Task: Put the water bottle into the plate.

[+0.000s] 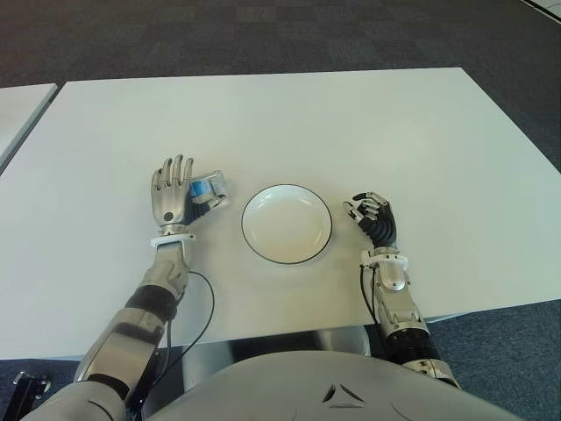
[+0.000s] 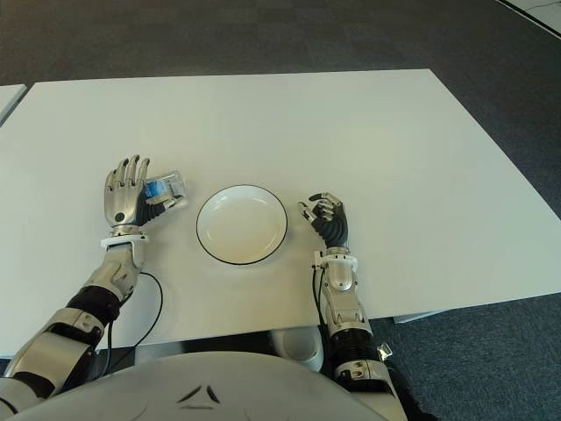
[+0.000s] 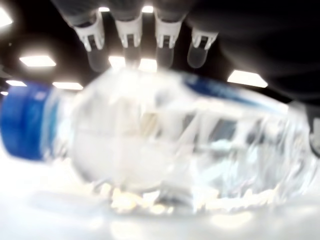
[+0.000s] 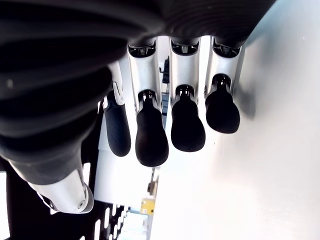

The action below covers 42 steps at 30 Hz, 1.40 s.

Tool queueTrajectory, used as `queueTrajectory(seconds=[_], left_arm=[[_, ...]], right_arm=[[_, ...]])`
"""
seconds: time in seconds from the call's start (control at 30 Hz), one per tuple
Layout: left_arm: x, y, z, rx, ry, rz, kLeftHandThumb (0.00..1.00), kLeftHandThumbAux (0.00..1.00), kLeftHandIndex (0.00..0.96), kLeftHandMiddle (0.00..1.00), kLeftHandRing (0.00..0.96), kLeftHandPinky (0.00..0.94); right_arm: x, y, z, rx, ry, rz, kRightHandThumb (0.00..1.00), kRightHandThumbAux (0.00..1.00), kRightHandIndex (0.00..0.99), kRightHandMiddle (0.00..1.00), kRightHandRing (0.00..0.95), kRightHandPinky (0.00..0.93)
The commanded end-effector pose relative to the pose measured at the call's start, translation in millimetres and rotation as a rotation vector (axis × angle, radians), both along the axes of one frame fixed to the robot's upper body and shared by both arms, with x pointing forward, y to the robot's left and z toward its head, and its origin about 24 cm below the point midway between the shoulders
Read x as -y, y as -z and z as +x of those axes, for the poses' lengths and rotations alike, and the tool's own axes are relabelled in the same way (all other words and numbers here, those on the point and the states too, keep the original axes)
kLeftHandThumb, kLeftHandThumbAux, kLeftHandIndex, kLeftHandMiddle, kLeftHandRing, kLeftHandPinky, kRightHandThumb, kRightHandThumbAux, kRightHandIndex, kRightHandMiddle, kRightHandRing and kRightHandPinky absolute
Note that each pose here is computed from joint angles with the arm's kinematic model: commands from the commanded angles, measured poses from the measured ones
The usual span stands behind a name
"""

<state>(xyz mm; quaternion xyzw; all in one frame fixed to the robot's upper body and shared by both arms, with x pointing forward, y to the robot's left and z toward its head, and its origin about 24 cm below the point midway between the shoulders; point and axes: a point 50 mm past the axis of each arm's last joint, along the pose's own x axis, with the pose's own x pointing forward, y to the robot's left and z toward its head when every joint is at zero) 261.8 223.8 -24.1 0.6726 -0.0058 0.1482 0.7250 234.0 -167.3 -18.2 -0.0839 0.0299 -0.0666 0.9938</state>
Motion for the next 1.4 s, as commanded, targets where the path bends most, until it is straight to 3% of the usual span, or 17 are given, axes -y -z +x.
queueTrajectory(seconds=[0.03,0.6,1.4], left_arm=[[-2.0,6,5.4,-0.107,-0.017,0.020,0.618,0.186,0.000,0.000,0.000,0.000],[-7.4,20,10.8,-0.380,-0.024,0.082,0.653,0.110,0.000,0.000,0.000,0.000],[-8.6,39,5.9,-0.640,0.053,0.051,0.602,0.156,0.000,0.000,0.000,0.000]], right_arm=[[-0.1,15,-9.2,-0.092,0.011,0.007,0.701,0.730,0.436,0.748,0.732,0.710],[1.0,13,-11.1,-0.079,0.007,-0.002,0.701,0.730,0.436,0.747,0.731,0.710],[1.7,13,-13.5,-0.087,0.012,0.007,0.701,0.731,0.435,0.737,0.725,0.708]])
